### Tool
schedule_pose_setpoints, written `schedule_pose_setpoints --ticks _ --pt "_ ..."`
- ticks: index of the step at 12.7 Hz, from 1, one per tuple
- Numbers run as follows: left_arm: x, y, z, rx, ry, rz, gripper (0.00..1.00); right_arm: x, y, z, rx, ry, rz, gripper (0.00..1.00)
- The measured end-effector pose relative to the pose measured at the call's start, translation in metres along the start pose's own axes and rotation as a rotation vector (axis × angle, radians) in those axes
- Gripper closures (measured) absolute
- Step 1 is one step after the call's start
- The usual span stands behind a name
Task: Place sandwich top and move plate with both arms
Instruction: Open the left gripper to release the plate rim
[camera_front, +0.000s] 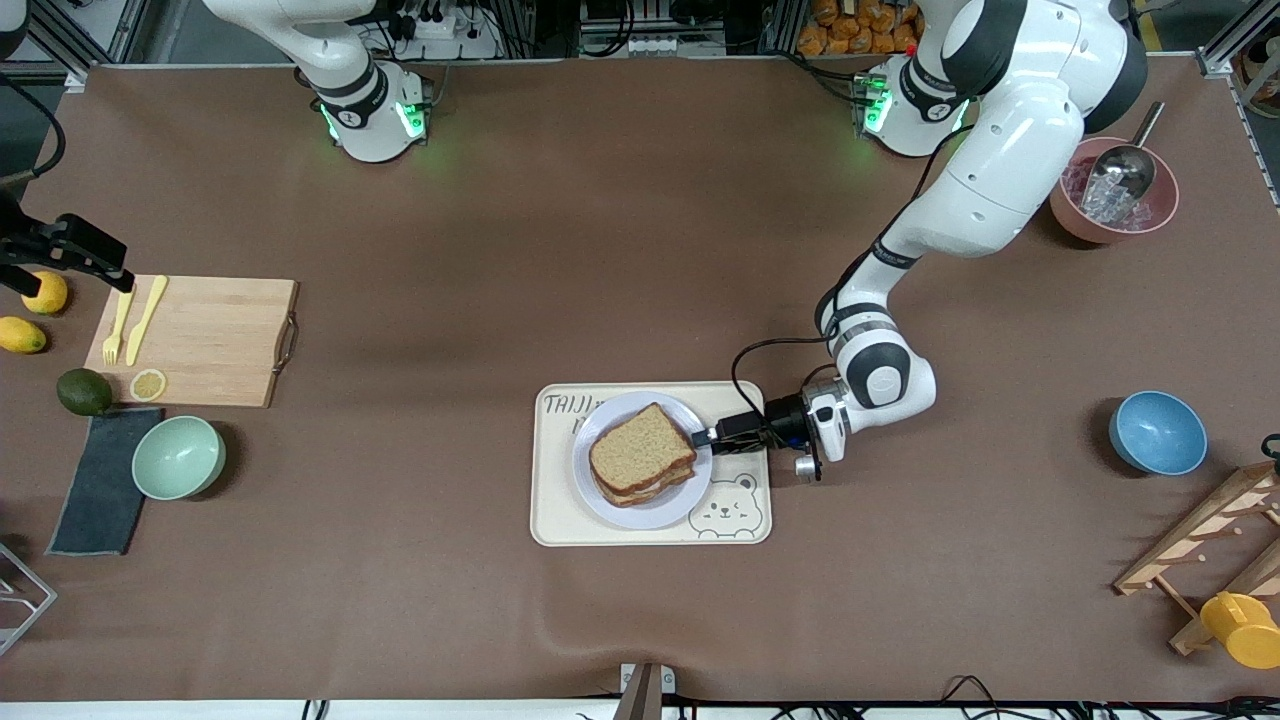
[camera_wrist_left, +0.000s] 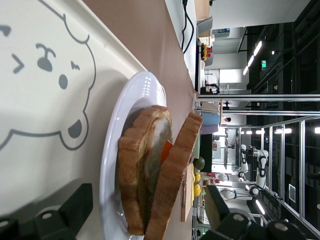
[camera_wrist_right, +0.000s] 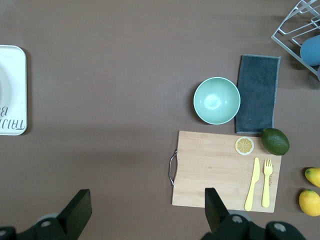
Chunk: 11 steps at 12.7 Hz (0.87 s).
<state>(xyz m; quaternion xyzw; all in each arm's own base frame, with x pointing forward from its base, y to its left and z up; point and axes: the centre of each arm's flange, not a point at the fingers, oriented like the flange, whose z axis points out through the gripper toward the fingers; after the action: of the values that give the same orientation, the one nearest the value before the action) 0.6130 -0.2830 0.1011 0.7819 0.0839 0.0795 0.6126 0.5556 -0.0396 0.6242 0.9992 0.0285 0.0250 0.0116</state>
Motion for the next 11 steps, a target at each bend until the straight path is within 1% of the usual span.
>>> schedule_pose_setpoints --ticks 3,6,8,9,11 --pt "0.001 0.0 -0.001 0.001 0.003 0.001 0.0 0.0 0.0 0.0 0.0 0.0 0.0 0.0" --pt "0.009 0.004 -0.008 0.016 0.022 -0.016 0.0 0.0 0.0 0.0 0.0 0.0 0.0 0.0" --pt "0.018 0.018 -0.014 0.054 0.024 -0.015 0.0 0.0 0.0 0.0 0.0 0.0 0.0 0.0" --pt "0.023 0.03 -0.019 0.083 0.009 -0.01 0.0 0.0 0.0 0.0 0.0 0.0 0.0 0.0" --pt "0.035 0.054 -0.031 0.115 -0.003 -0.002 0.0 0.0 0.0 0.0 0.0 0.0 0.0 0.0"
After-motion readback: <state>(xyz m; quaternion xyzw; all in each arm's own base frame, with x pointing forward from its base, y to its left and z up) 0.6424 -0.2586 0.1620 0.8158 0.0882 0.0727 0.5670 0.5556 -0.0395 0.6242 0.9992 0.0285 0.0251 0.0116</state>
